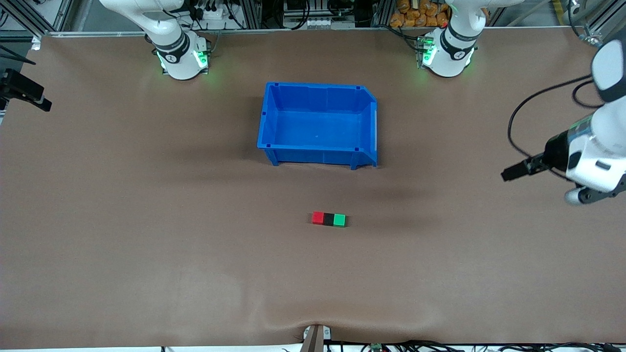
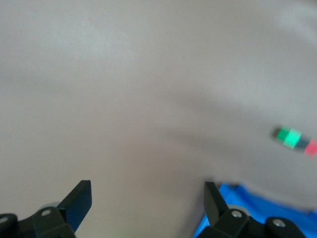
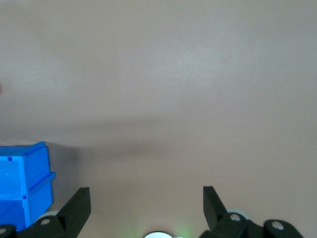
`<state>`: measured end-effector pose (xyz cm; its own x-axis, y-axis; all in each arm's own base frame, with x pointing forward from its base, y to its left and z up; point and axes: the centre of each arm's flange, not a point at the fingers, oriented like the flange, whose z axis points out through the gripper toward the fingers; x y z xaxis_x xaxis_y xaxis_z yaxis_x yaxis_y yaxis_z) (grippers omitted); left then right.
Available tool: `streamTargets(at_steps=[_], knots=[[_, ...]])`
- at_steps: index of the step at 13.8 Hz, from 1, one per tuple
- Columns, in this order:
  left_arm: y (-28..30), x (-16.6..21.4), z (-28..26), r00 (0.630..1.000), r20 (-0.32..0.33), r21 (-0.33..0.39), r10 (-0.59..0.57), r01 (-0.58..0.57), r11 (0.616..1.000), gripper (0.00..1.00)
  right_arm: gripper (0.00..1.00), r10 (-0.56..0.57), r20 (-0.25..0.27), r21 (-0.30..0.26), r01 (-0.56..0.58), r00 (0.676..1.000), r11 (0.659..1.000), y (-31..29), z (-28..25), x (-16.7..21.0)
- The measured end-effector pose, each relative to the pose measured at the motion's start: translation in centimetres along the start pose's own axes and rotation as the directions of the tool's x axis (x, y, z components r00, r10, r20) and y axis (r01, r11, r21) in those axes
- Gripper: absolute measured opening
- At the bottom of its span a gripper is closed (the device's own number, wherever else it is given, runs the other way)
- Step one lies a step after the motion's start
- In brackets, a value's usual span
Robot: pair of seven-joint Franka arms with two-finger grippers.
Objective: Attach green and red cubes to black cube
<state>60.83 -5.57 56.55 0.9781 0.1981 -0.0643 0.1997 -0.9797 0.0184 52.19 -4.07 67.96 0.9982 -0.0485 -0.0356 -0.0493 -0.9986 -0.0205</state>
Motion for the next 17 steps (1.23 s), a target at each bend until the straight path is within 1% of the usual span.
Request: streamTargets(at_steps=[2,4,7,12,17], knots=[[-0.5,-2.2,-2.1,0.987,0.017,0.011,0.16,-0.16,0.987,1.0,1.0,0.0,0.001,0.0,0.0,1.0,1.0,0.0,0.0,0.0],[-0.7,-4.4,-3.8,0.974,0.009,0.019,0.225,-0.226,0.974,1.0,1.0,-0.001,0.001,0.0,0.001,1.0,1.0,-0.1,0.0,0.0],[-0.3,-6.7,-5.3,0.969,0.027,0.027,0.246,-0.247,0.969,1.0,1.0,-0.002,0.004,0.0,0.002,1.0,1.0,-0.1,0.0,0.0],[0.7,-7.6,-5.6,0.96,0.049,0.081,0.277,-0.28,0.957,1.0,1.0,-0.002,0.004,0.0,0.002,1.0,1.0,-0.1,0.0,0.0],[0.4,-8.4,-7.5,0.959,0.028,0.084,0.283,-0.284,0.955,1.0,1.0,-0.005,0.005,0.0,0.005,1.0,1.0,-0.3,0.1,0.0]])
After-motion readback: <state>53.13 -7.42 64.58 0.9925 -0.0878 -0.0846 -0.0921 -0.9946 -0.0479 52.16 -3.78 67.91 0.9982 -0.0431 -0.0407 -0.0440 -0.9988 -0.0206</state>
